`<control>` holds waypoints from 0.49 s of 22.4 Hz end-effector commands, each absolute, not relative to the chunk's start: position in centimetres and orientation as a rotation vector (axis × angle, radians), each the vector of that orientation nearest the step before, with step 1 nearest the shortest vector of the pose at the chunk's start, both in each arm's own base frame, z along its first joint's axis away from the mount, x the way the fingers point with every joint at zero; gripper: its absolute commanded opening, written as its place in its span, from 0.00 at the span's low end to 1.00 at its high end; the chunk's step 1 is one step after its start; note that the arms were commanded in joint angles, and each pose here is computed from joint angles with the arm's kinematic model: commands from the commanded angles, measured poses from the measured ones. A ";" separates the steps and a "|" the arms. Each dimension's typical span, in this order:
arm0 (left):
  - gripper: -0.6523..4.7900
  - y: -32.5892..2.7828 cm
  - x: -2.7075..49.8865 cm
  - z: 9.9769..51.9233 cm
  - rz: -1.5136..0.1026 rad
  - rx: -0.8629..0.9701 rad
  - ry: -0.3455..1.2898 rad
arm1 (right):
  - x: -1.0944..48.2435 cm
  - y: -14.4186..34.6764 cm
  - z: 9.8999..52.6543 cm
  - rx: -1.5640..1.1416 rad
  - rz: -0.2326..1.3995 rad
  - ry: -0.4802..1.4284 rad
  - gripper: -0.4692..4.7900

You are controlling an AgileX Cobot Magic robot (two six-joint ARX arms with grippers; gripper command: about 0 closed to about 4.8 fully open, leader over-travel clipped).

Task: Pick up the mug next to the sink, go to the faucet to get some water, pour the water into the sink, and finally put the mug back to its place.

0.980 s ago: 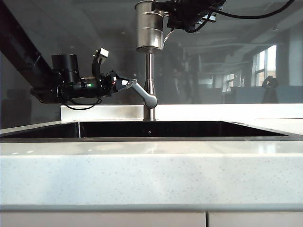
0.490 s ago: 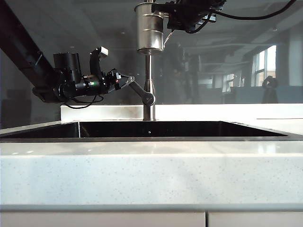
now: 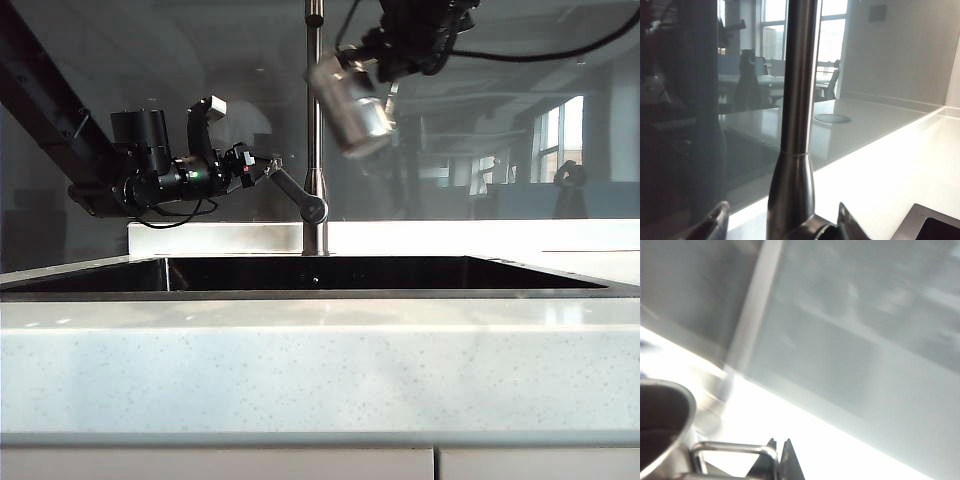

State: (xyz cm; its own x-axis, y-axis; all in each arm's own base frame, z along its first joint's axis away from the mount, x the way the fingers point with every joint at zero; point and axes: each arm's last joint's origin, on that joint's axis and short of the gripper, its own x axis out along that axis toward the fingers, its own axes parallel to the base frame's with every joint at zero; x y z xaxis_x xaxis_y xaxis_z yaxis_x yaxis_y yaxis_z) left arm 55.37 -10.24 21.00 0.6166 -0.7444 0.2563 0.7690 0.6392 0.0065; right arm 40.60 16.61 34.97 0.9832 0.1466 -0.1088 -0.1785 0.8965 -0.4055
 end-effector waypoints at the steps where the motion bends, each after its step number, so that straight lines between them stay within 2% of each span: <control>1: 0.61 -9.5 55.6 21.3 -0.814 -0.116 -0.250 | 39.6 15.9 37.6 -0.676 0.060 -0.001 0.09; 7: 0.61 -9.6 55.6 21.3 -0.814 -0.116 -0.250 | 39.0 15.9 38.3 -1.162 0.007 -0.018 0.09; 11: 0.61 -9.5 55.6 21.3 -0.814 -0.116 -0.250 | 38.6 16.7 38.8 -1.364 -0.051 -0.038 0.11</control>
State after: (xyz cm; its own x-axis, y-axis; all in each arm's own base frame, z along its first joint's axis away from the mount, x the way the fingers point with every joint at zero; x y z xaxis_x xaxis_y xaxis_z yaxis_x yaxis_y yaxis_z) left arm 55.37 -10.23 21.03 0.6188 -0.7415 0.2594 0.7665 0.6422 0.0071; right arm 39.21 16.60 36.87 0.9986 -0.0109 -0.0526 -0.0479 0.2634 -0.9635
